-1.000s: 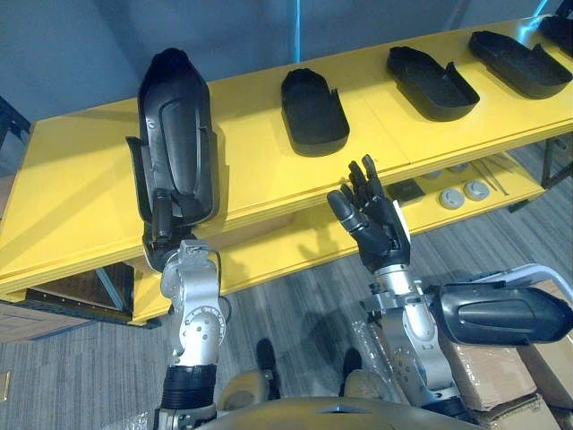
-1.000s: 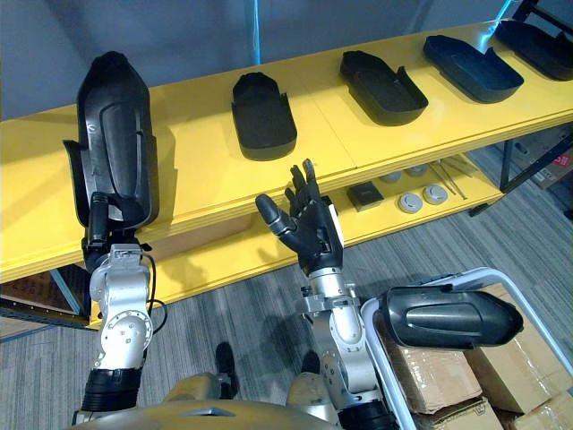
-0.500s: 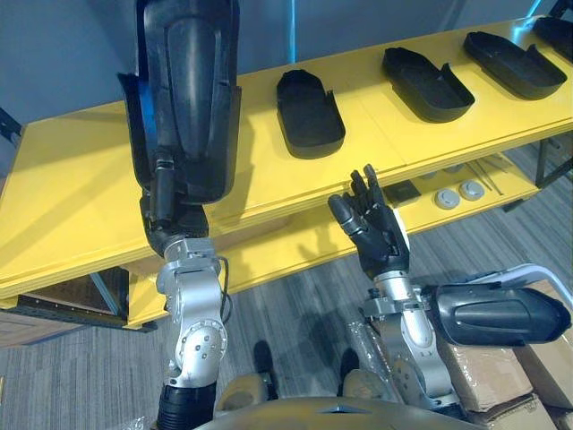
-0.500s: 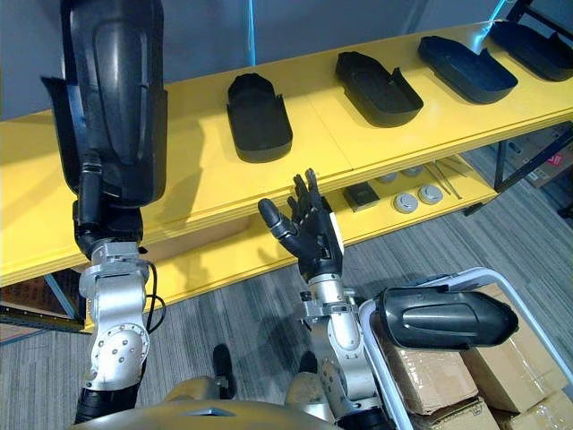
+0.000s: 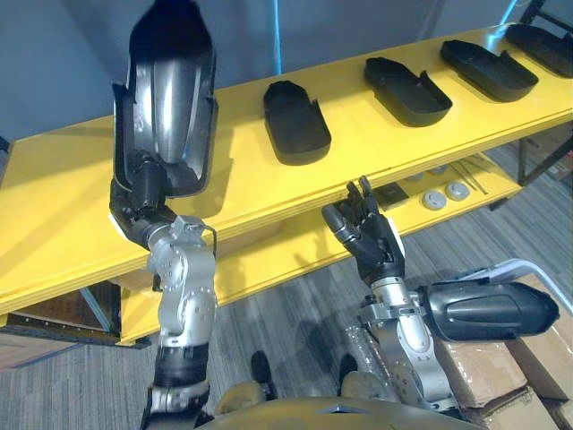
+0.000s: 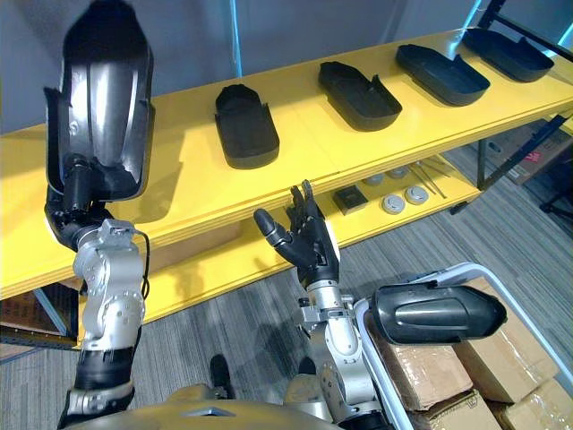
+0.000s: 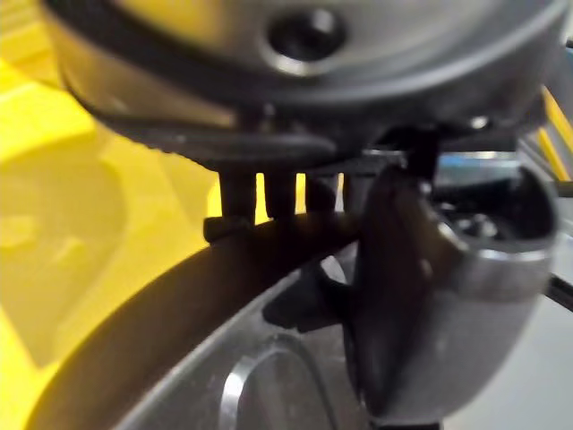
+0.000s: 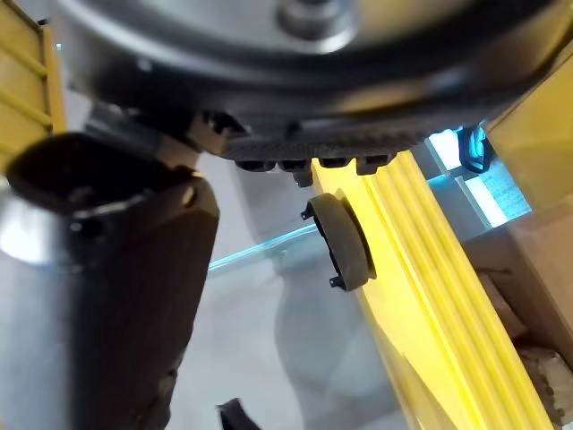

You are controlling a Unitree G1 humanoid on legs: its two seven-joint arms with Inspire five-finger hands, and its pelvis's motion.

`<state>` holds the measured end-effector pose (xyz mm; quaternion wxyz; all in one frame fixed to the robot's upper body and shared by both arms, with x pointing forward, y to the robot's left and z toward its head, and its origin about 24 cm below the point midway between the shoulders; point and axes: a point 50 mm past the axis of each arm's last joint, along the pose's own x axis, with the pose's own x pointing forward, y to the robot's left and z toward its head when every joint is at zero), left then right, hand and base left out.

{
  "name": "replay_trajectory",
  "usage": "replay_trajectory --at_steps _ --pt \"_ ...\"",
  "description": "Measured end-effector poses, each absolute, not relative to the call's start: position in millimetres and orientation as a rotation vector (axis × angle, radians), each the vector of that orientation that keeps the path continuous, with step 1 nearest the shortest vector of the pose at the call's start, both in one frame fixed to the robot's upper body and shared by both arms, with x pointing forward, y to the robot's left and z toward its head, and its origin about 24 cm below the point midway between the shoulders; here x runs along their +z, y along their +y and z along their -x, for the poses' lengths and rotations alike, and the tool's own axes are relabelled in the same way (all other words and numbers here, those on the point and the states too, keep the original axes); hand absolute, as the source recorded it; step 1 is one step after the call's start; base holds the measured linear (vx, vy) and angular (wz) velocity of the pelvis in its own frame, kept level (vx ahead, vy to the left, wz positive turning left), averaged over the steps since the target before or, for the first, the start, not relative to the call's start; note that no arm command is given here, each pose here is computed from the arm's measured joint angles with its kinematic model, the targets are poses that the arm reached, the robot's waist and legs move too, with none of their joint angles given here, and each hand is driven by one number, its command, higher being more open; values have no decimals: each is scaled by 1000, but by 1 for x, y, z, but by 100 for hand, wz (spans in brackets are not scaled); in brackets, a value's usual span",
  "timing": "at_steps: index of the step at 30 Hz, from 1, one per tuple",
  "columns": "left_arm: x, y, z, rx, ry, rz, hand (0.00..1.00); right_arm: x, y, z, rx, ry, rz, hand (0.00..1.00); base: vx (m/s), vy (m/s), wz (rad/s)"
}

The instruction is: Walk over and take three plastic housings, then place them on the shelf

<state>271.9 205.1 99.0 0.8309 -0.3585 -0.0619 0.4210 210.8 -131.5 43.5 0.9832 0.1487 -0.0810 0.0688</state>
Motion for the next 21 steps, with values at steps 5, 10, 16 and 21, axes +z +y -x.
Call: replay_trajectory --at_steps 5,10,16,21 --pt "83 221 -284 1011 -49 688 0 39 -141 -206 115 -149 -288 100 20 2 -12" --pt "86 234 -302 1084 -21 667 0 37 -146 -204 126 -142 -273 100 9 3 -11" --pt "74 251 -314 1146 58 546 0 38 -149 -203 176 -139 -243 100 -6 12 -11" --pt "69 265 -316 1197 103 540 0 37 -153 -203 210 -131 -216 100 -13 0 -5"
